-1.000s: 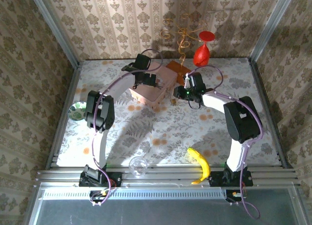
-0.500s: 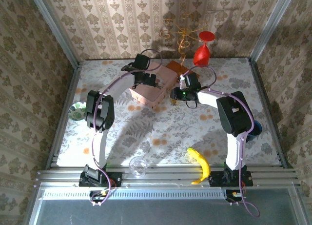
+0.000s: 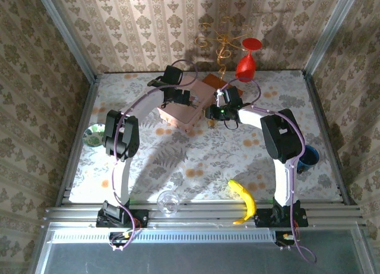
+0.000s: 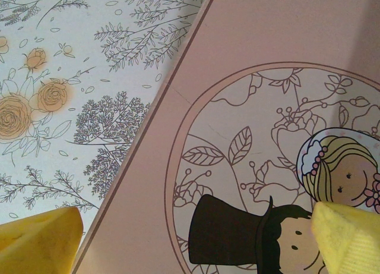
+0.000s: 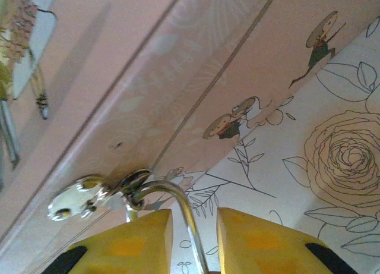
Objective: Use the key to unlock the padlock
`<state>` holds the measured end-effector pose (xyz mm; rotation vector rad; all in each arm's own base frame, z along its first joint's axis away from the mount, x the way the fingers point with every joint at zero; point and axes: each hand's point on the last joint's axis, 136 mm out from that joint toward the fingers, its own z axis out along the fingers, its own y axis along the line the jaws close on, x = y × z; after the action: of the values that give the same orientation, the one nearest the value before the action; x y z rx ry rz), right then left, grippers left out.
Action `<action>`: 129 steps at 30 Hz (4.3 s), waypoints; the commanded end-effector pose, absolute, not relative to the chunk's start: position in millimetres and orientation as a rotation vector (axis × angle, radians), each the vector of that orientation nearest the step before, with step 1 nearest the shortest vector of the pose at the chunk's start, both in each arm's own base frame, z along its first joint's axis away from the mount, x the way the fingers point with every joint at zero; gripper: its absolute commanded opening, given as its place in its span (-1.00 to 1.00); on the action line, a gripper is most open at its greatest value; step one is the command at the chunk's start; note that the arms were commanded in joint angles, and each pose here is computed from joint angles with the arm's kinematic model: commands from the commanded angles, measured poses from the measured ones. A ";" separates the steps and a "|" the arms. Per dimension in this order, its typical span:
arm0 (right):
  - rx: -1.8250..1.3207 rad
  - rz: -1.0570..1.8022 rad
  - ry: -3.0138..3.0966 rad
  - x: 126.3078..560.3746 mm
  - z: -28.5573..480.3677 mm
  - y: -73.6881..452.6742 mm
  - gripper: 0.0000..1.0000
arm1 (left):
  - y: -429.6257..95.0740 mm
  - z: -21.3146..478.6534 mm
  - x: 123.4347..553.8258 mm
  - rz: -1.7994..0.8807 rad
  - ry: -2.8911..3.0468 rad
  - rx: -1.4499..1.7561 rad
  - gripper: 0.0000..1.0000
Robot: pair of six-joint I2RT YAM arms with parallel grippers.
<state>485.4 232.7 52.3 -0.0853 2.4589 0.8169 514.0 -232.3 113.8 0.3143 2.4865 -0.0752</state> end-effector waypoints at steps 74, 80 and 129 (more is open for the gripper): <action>0.597 0.917 2.306 526.4 66.2 201.9 -1.00 | -194.9 79.2 501.7 0.013 2.612 0.304 1.00; 0.663 0.935 2.281 528.8 62.9 195.5 -1.00 | -194.9 77.7 500.6 0.013 2.616 0.308 1.00; 0.583 -0.046 2.591 335.2 96.4 36.5 -1.00 | -191.2 100.4 492.2 -0.032 2.572 0.272 1.00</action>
<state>367.3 65.2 103.9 0.6212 2.4940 0.2138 512.4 -216.8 112.2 0.2806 2.4752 -0.1116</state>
